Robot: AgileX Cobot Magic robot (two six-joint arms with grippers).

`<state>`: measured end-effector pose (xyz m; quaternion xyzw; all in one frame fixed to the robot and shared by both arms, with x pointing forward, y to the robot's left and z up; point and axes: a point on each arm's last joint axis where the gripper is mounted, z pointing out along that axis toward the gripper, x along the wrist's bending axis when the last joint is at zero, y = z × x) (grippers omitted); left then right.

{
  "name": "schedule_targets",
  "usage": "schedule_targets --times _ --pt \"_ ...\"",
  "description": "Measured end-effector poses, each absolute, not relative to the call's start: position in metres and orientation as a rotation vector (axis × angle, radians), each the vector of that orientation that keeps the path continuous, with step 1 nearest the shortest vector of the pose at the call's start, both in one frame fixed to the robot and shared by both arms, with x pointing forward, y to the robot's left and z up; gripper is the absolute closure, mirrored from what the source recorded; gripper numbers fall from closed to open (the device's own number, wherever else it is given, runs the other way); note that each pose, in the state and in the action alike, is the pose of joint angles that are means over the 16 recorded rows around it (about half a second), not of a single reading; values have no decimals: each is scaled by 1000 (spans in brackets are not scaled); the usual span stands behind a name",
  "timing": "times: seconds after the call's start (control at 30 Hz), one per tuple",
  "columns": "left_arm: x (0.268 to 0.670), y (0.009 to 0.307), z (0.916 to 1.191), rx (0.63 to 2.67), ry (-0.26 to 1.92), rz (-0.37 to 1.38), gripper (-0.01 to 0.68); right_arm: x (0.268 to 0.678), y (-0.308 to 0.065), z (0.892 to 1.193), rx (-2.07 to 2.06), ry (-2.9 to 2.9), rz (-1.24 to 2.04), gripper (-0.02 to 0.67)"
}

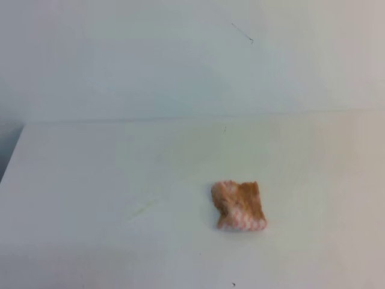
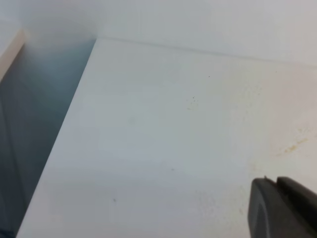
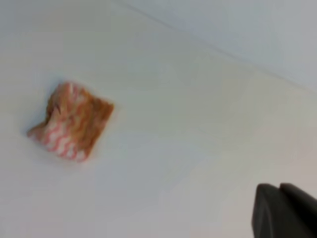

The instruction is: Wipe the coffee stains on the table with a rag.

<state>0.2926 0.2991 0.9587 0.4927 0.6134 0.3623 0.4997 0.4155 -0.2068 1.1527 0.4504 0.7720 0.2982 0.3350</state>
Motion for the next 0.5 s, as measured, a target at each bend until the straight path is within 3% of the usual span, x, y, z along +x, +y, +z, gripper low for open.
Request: schedule_targets --times 0.27,0.5 --pt "293 299 959 1192 1484 876 674 343 -255 1096 1189 1983 886 650" --pt "293 299 959 1192 1484 876 674 308 -276 1064 1209 1940 1036 651"
